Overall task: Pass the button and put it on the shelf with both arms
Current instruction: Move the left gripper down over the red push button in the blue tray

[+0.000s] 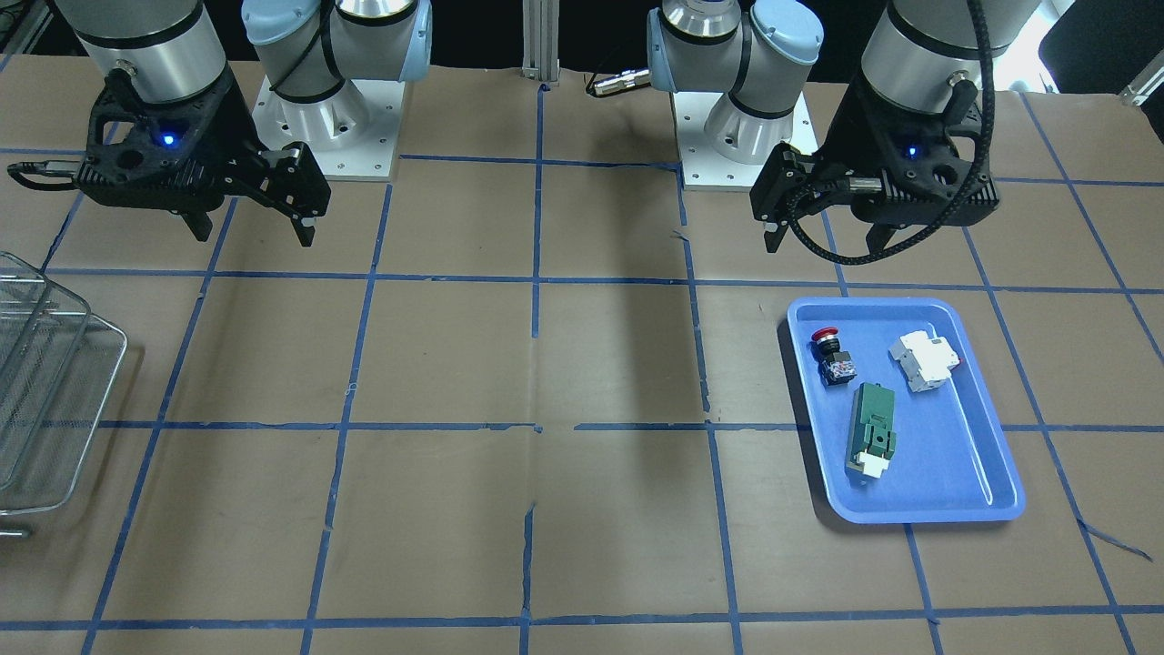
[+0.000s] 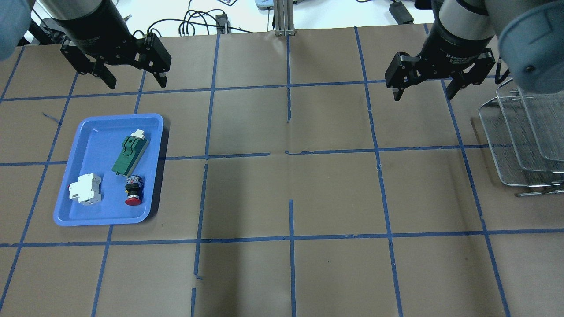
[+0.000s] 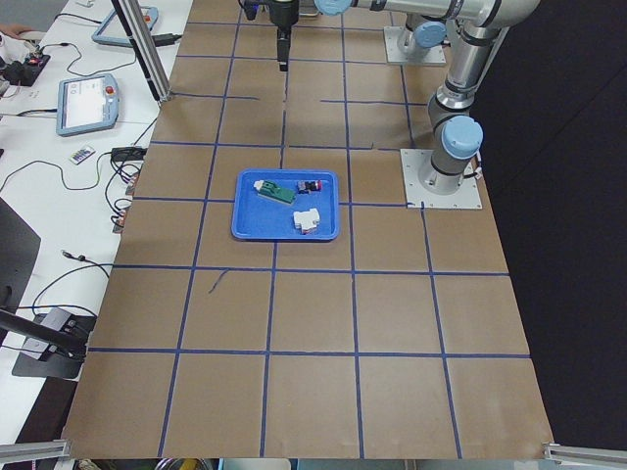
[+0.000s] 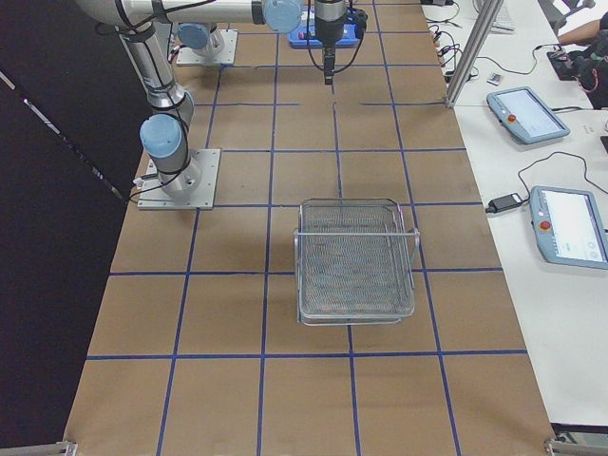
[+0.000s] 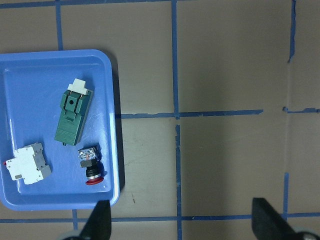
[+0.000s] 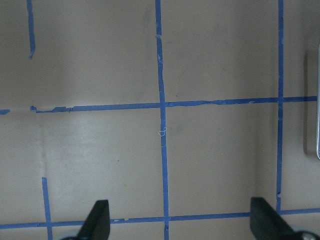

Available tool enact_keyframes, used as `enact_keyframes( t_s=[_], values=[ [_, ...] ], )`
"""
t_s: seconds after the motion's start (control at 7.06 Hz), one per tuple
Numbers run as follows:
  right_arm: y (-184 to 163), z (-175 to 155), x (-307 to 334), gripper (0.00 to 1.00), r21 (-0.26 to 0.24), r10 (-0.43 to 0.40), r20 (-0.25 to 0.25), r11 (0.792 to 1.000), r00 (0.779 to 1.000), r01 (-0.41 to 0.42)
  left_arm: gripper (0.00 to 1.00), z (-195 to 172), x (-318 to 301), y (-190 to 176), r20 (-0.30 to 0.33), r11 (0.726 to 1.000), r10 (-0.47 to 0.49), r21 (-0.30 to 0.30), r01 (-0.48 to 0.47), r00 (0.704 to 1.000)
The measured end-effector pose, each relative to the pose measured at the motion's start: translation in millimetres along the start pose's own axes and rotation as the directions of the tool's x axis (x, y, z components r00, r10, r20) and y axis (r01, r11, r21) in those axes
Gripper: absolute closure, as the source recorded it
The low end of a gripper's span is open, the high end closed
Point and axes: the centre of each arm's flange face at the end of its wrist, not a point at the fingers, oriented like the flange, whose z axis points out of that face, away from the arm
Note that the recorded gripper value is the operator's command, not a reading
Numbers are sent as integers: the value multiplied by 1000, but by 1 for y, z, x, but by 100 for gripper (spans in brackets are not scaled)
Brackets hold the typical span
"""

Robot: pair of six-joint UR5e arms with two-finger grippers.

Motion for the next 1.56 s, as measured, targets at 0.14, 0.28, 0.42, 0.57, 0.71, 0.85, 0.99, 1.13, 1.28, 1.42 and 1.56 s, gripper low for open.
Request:
enact_keyframes(
  t_s=[0.14, 0.28, 0.42, 0.57, 0.71, 0.85, 0.99, 1.13, 1.28, 1.42, 1.56],
  values=[
    [0, 0, 0, 0, 0, 0, 0, 1000, 1000, 0, 0, 0, 1, 0, 0, 1000, 1, 1, -1, 1000],
    [0, 0, 0, 0, 0, 1, 0, 1000, 1000, -1, 0, -1, 1, 1, 0, 1000, 2, 1, -2, 1000],
    [0, 0, 0, 0, 0, 1, 0, 1000, 1000, -1, 0, 0, 1, 1, 1, 1000, 2, 0, -2, 1000],
    [0, 0, 0, 0, 0, 1, 0, 1000, 1000, -1, 0, 0, 1, 2, 2, 1000, 2, 0, -2, 1000],
    [0, 0, 0, 0, 0, 1, 0, 1000, 1000, -1, 0, 0, 1, 2, 3, 1000, 2, -1, -2, 1000],
    [0, 0, 0, 0, 0, 1, 0, 1000, 1000, -1, 0, 0, 1, 2, 4, 1000, 2, -2, -2, 1000],
    [0, 0, 0, 0, 0, 1, 0, 1000, 1000, -1, 0, 0, 0, 3, 3, 1000, 0, -5, 0, 1000],
    [0, 0, 0, 0, 0, 1, 0, 1000, 1000, -1, 0, 4, -3, 6, 1, 1000, 14, -21, -14, 1000],
    [0, 0, 0, 0, 0, 1, -1, 1000, 1000, -1, 0, 14, -17, 12, -4, 998, 49, -48, -49, 999],
    [0, 0, 1, 0, 0, 2, -1, 1000, 1000, -2, 0, 34, -52, 16, -17, 994, 64, -85, -65, 998],
    [0, 0, 1, 0, 0, 2, -1, 1000, 1000, -2, 0, 65, -100, 17, -43, 991, 49, -119, -54, 998]
  ],
)
